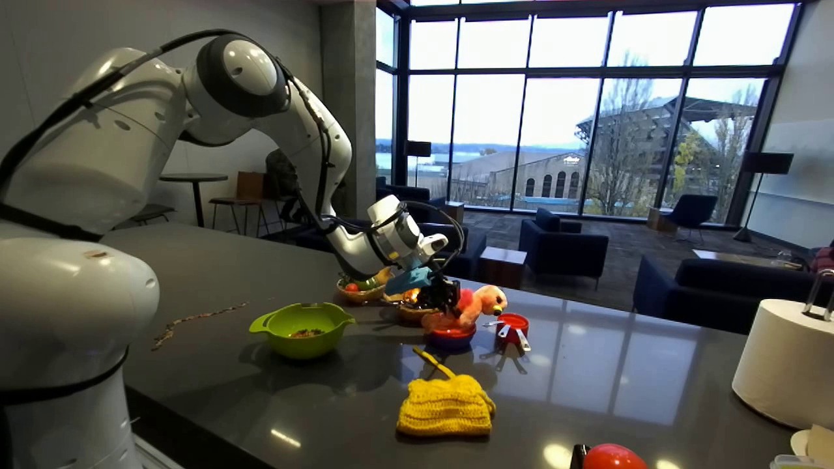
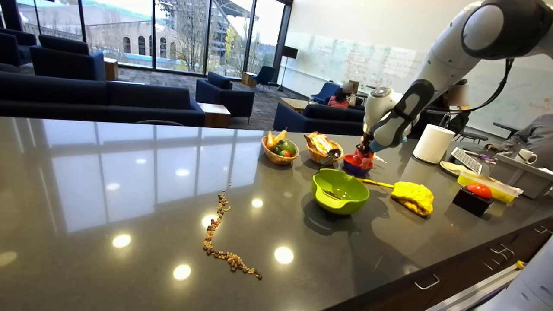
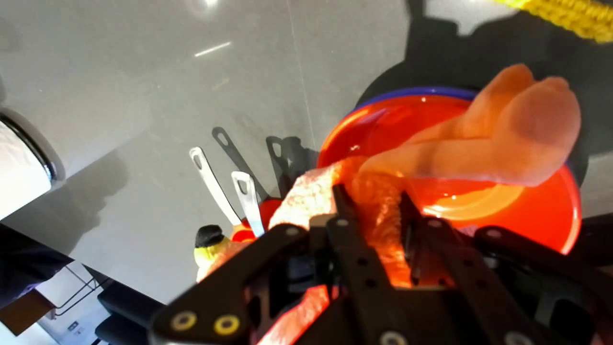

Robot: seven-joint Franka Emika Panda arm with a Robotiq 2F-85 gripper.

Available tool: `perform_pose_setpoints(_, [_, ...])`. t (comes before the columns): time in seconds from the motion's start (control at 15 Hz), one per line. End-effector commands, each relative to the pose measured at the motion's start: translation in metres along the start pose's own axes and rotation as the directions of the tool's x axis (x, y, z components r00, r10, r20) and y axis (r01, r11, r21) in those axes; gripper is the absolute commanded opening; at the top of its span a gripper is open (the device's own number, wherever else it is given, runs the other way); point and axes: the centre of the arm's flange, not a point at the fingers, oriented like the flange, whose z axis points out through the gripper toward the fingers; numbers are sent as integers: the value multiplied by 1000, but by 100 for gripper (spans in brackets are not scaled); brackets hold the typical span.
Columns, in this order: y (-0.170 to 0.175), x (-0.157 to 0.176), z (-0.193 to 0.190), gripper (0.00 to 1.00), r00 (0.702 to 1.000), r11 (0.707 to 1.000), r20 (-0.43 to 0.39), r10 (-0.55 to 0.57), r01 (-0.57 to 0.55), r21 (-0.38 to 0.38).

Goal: Put the flamingo in the orange bowl

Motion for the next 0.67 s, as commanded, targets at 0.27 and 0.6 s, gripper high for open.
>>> perform_pose_setpoints(0.27, [-16, -30, 0, 6, 1000, 1000, -1, -29, 29, 0])
perform_pose_setpoints(0.6, [-26, -18, -10, 6, 997, 999, -61, -37, 37, 8])
